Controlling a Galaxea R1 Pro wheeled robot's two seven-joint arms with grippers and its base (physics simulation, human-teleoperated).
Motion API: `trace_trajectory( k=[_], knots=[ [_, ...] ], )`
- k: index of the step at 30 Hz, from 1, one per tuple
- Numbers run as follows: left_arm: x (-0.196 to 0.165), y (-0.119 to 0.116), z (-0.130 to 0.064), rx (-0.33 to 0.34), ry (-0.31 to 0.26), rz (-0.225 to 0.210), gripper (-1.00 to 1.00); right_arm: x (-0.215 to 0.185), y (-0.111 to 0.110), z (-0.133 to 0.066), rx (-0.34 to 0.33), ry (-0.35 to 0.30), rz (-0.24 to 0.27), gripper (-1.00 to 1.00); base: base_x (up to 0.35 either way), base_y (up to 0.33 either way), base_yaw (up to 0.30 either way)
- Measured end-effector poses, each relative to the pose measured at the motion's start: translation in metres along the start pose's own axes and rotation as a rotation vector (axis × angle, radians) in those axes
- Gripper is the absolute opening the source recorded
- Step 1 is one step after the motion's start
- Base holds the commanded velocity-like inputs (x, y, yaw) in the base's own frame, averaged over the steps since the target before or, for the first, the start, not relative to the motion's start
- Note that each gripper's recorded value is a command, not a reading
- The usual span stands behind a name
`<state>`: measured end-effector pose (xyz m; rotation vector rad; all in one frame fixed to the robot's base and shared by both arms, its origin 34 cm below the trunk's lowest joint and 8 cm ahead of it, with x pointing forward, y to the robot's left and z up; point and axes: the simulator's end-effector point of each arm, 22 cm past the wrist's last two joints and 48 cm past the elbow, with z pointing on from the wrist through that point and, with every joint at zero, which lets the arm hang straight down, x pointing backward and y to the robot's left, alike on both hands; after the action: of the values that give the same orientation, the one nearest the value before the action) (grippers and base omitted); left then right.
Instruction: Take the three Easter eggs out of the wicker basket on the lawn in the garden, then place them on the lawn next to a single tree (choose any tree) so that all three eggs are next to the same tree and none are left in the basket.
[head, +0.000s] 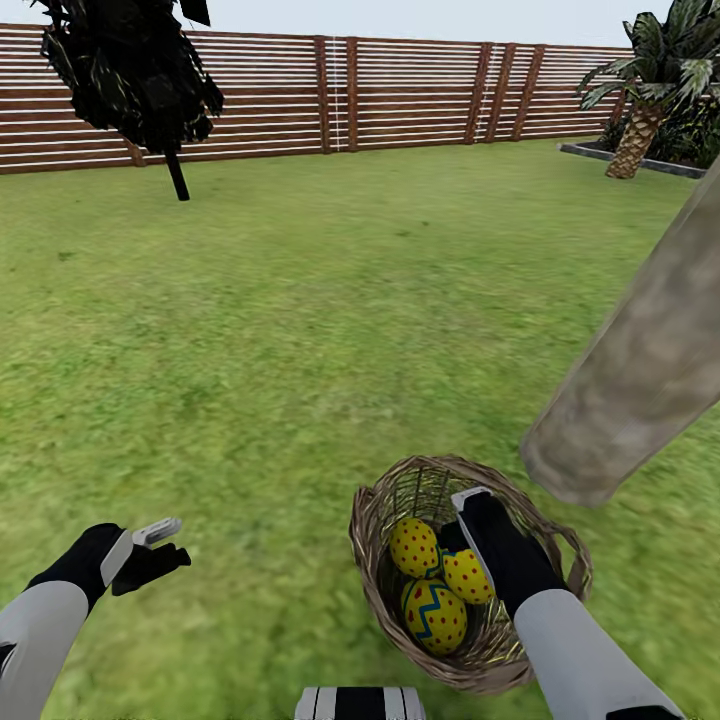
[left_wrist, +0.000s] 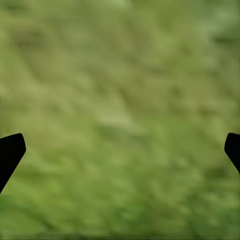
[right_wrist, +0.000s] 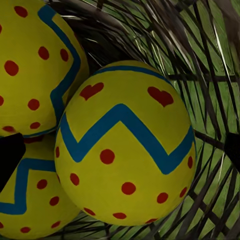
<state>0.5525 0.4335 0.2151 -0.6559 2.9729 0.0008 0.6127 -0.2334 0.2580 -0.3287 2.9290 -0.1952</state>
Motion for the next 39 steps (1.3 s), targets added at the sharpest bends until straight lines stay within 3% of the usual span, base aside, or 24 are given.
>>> trace_trajectory(
  k=[16, 25, 39],
  knots=[
    [0.007, 0.003, 0.011, -0.010, 0.021, 0.001, 1.00, 0.008, 0.002, 0.012, -0.002, 0.024, -0.002, 1.00, 0.000, 0.000, 0.000],
    [0.019, 0.008, 0.028, -0.026, 0.054, 0.002, 1.00, 0.021, 0.009, 0.029, -0.017, 0.059, -0.004, 1.00, 0.000, 0.000, 0.000],
    [0.020, 0.009, 0.030, -0.027, 0.058, 0.002, 1.00, 0.023, 0.007, 0.032, -0.006, 0.064, -0.009, 1.00, 0.000, 0.000, 0.000]
  ],
)
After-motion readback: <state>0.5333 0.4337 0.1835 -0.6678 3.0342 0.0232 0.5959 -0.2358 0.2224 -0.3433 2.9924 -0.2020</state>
